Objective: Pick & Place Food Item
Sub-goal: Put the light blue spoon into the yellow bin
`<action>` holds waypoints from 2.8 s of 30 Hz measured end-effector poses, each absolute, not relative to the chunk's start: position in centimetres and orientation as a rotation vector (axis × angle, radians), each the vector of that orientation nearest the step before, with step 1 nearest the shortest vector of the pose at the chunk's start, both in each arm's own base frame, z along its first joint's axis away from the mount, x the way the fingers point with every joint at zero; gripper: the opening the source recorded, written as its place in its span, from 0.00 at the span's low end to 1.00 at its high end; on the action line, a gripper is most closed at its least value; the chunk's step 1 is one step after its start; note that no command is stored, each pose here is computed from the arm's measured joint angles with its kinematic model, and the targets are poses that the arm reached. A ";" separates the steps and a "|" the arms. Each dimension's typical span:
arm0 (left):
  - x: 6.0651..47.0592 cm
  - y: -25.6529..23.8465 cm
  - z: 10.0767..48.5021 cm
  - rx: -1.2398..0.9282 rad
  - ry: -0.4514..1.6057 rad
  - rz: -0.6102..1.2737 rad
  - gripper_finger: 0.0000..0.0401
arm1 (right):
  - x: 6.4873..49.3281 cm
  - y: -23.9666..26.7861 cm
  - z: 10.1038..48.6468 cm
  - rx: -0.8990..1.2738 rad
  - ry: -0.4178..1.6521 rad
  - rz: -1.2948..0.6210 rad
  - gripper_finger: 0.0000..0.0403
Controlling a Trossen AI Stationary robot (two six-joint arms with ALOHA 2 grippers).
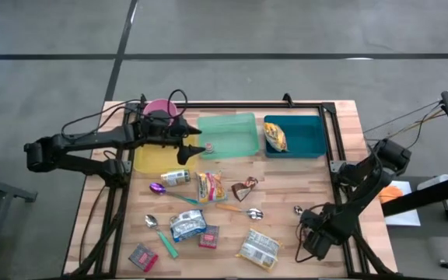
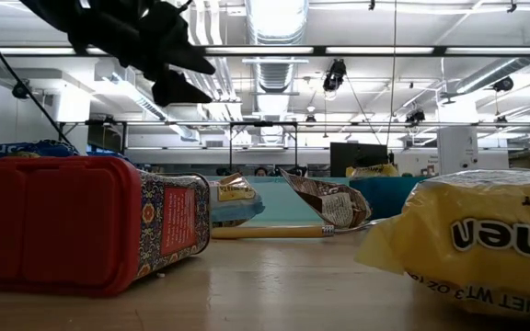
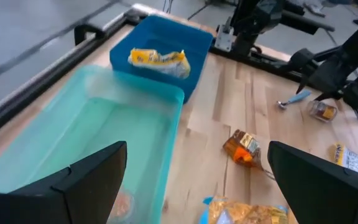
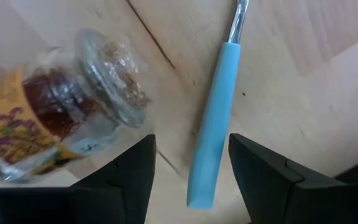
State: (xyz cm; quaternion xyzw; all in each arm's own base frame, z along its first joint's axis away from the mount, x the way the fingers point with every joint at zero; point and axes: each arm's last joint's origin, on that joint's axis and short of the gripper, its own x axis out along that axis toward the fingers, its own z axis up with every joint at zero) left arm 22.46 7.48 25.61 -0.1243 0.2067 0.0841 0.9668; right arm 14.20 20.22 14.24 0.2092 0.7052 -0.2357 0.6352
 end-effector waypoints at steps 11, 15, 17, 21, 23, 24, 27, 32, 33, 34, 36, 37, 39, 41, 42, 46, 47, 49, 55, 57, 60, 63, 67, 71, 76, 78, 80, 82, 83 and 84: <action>22.7 7.5 26.0 -0.226 0.331 0.156 0.99 | 14.4 20.5 13.7 0.461 1.615 -0.524 0.29; 22.7 7.5 25.9 -0.231 0.346 0.153 0.99 | 14.4 20.5 13.6 0.460 1.613 -0.526 0.12; 22.7 7.4 25.8 -0.232 0.353 0.150 0.99 | 14.4 20.5 13.5 0.459 1.614 -0.533 0.09; 22.7 7.4 25.8 -0.232 0.354 0.148 0.99 | 14.4 20.4 13.5 0.469 1.612 -0.555 0.09; 22.7 7.3 25.8 -0.235 0.357 0.135 0.99 | 14.3 20.4 13.5 0.468 1.613 -0.561 0.09; 22.7 7.3 25.7 -0.238 0.359 0.119 0.99 | 14.3 20.4 13.5 0.466 1.613 -0.564 0.09; 22.7 7.1 25.8 -0.247 0.358 0.069 0.99 | 14.2 20.3 13.5 0.461 1.615 -0.574 0.09; 22.8 7.0 25.9 -0.245 0.346 0.055 0.99 | 13.8 19.7 13.6 0.430 1.624 -0.650 0.09; 22.8 7.0 25.9 -0.245 0.347 0.053 0.99 | 13.8 19.6 13.7 0.424 1.624 -0.656 0.09; 22.8 7.0 25.9 -0.250 0.346 0.051 0.99 | 13.8 19.7 13.7 0.419 1.621 -0.660 0.09; 22.8 7.0 25.9 -0.262 0.341 0.052 0.99 | 13.9 19.6 14.0 0.385 1.589 -0.679 0.09; 22.8 7.0 26.0 -0.270 0.338 0.054 0.99 | 14.0 19.6 14.2 0.371 1.572 -0.684 0.09; 22.8 7.0 26.0 -0.275 0.332 0.055 0.99 | 14.3 19.8 14.8 0.360 1.531 -0.682 0.09; 22.8 7.0 26.1 -0.275 0.328 0.054 0.99 | 14.5 19.9 15.2 0.348 1.498 -0.684 0.09; 22.8 7.0 26.1 -0.276 0.327 0.054 0.99 | 14.6 19.9 15.4 0.337 1.482 -0.688 0.09; 22.9 7.0 26.2 -0.285 0.315 0.056 0.99 | 15.0 20.1 16.3 0.324 1.390 -0.715 0.09; 22.9 7.0 26.2 -0.283 0.309 0.055 0.99 | 15.1 20.1 16.6 0.316 1.365 -0.730 0.09; 23.0 7.1 26.4 -0.277 0.291 0.053 0.99 | 15.3 20.1 17.1 0.307 1.308 -0.750 0.09; 23.2 6.8 27.1 -0.205 0.221 0.026 0.99 | 16.0 20.1 18.7 0.296 1.083 -0.799 0.09; 23.4 6.4 27.1 -0.200 0.221 0.008 0.99 | 16.2 20.0 19.0 0.279 0.979 -0.802 0.09; 23.8 5.8 27.1 -0.189 0.213 -0.022 0.99 | 16.8 19.8 19.4 0.250 0.837 -0.789 0.09; 24.6 4.9 27.1 -0.120 0.179 -0.097 0.99 | 17.5 19.3 19.7 0.239 0.758 -0.802 0.09; 26.1 3.3 26.5 0.002 0.136 -0.231 0.99 | 18.8 18.5 20.1 0.237 0.664 -0.833 0.09; 27.6 2.2 26.6 0.075 0.123 -0.282 0.99 | 20.1 17.7 20.7 0.221 0.503 -0.848 0.09; 29.3 2.3 26.9 0.014 0.137 -0.275 0.99 | 21.8 17.0 22.2 0.153 0.345 -0.850 0.09; 30.2 2.4 26.9 -0.026 0.148 -0.267 0.99 | 22.5 16.8 22.7 0.135 0.346 -0.858 0.09; 31.1 2.5 26.8 -0.061 0.162 -0.263 0.99 | 23.1 16.6 23.2 0.121 0.353 -0.860 0.09; 32.0 2.6 26.7 -0.089 0.171 -0.260 0.99 | 23.8 16.4 23.6 0.119 0.354 -0.861 0.09; 32.5 2.7 26.6 -0.099 0.175 -0.258 0.99 | 24.1 16.3 23.8 0.112 0.357 -0.861 0.09; 32.9 2.7 26.5 -0.103 0.180 -0.259 0.99 | 24.5 16.2 24.0 0.108 0.356 -0.862 0.09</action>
